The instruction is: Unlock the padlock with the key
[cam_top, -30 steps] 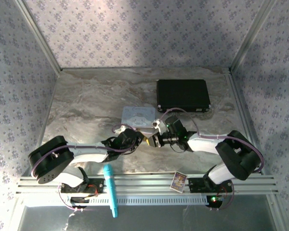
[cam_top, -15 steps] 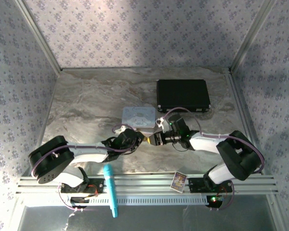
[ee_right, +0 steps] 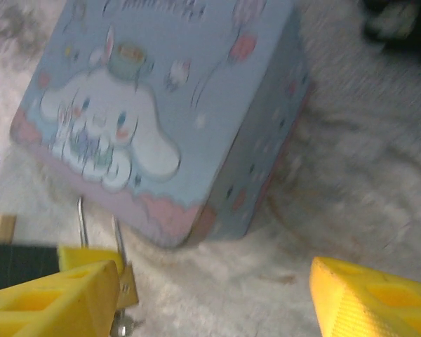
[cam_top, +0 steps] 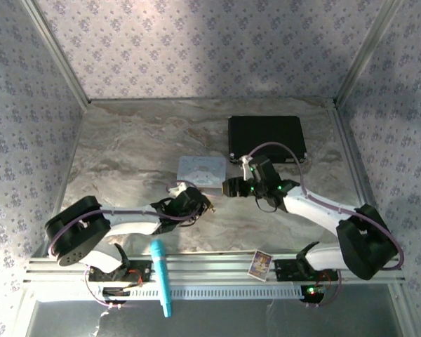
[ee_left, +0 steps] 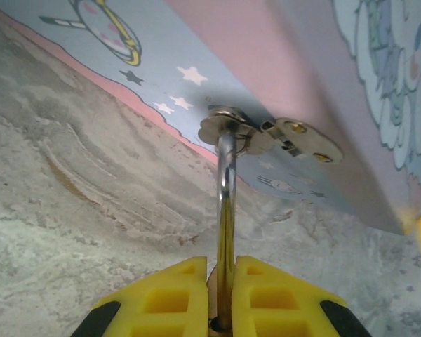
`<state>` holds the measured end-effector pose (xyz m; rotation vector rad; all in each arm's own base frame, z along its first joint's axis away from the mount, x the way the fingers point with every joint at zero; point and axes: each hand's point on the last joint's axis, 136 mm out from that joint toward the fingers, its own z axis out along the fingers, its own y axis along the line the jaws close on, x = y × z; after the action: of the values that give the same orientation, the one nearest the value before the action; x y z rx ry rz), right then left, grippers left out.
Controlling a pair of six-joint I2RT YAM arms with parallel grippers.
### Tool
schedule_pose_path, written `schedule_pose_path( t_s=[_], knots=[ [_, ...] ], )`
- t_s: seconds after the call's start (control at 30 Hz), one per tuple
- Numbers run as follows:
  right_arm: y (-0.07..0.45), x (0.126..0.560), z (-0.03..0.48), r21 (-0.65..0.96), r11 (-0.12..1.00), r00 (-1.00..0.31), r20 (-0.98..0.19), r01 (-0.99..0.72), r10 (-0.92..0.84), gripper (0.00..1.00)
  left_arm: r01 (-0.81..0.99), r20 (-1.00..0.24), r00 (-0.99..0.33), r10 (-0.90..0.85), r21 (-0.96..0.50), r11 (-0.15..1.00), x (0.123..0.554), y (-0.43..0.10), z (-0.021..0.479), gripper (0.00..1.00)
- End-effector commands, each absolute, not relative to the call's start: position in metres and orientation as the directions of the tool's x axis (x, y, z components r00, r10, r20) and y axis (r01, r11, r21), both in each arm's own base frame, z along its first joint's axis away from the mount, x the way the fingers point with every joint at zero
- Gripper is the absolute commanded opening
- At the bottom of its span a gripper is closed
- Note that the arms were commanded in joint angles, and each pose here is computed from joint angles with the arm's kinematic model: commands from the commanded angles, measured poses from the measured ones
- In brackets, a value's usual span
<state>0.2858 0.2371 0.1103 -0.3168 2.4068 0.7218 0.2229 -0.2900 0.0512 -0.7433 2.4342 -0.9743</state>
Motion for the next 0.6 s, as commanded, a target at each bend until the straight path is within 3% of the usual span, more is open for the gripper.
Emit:
schedule_pose_path(
  t_s=[0.0,0.27,0.57],
  knots=[
    [0.221,0.301,0.099,0.312,0.896,-0.823,-0.56,-0.316,-0.095,0.71,-0.31,-0.242,-0.807,-0.539,-0.603,0.735,0.219,-0.274,0.034,0.0],
    [0.243,0.319,0.068,0.263,0.896,-0.857,-0.473,-0.358,-0.204,0.66,-0.287,-0.27,-0.848,-0.456,-0.49,0.823,0.218,-0.258,0.02,0.03],
    [0.243,0.323,0.037,0.23,0.899,-0.867,-0.431,-0.372,-0.249,0.63,-0.178,-0.345,-0.909,-0.233,-0.184,0.967,0.219,-0.225,0.024,0.12]
  ],
)
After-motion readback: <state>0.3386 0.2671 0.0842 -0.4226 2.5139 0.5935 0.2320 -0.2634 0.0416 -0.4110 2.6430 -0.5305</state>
